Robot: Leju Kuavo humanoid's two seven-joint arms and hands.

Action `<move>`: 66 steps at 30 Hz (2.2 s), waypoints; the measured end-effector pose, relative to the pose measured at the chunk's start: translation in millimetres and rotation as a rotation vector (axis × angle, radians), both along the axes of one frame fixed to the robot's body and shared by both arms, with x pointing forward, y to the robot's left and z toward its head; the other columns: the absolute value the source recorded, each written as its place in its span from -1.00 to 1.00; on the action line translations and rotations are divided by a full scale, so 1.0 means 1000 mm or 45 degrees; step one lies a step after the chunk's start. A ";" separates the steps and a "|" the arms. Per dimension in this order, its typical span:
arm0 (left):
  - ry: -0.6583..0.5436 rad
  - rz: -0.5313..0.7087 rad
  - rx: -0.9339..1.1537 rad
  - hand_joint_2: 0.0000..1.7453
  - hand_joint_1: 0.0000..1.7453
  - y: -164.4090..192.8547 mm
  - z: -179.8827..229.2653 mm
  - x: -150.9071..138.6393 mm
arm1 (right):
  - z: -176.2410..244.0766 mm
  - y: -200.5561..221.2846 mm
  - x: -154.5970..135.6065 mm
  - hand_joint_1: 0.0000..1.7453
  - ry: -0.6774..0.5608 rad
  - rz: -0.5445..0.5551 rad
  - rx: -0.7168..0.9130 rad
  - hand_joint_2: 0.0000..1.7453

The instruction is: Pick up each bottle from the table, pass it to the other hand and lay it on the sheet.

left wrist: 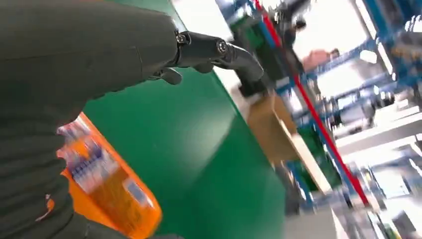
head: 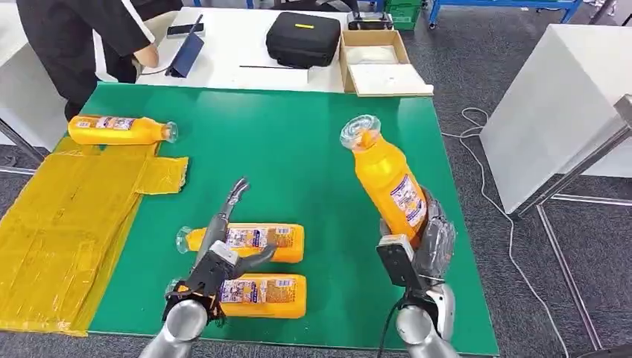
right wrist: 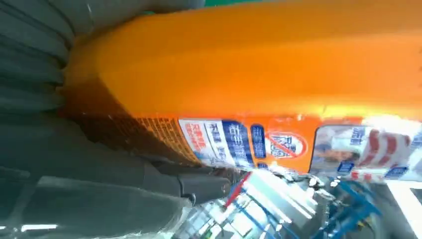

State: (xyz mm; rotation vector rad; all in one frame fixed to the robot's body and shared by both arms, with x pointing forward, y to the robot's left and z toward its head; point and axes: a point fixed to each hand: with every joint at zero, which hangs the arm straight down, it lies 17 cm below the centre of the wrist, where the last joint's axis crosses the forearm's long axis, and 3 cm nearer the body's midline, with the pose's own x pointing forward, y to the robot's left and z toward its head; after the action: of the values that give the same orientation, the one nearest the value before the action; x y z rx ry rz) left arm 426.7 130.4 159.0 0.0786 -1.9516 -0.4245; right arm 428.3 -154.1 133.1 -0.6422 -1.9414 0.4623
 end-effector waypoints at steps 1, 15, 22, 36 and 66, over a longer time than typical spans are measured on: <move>0.023 -0.033 -0.031 1.00 -1.00 -0.004 0.005 0.002 | 0.006 0.007 -0.002 1.00 -0.033 0.025 0.015 1.00; 0.090 -0.341 -0.345 1.00 -1.00 -0.026 0.082 0.047 | 0.059 0.072 -0.006 1.00 -0.281 0.244 0.172 1.00; 0.055 -0.379 -0.352 1.00 -1.00 -0.035 0.093 0.046 | 0.059 0.093 -0.008 1.00 -0.272 0.324 0.213 1.00; 0.072 -0.443 -0.423 1.00 -1.00 -0.045 0.093 0.037 | 0.065 0.129 -0.008 1.00 -0.257 0.415 0.226 1.00; 0.032 -0.537 -0.555 1.00 -1.00 -0.049 0.106 0.011 | 0.054 0.139 0.002 1.00 -0.167 0.401 0.215 1.00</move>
State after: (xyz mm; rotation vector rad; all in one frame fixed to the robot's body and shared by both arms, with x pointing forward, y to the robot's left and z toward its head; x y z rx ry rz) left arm 437.9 81.6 264.8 -0.6233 -1.9914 -0.2594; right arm 430.2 -15.3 187.4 -0.2631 -2.1908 0.4519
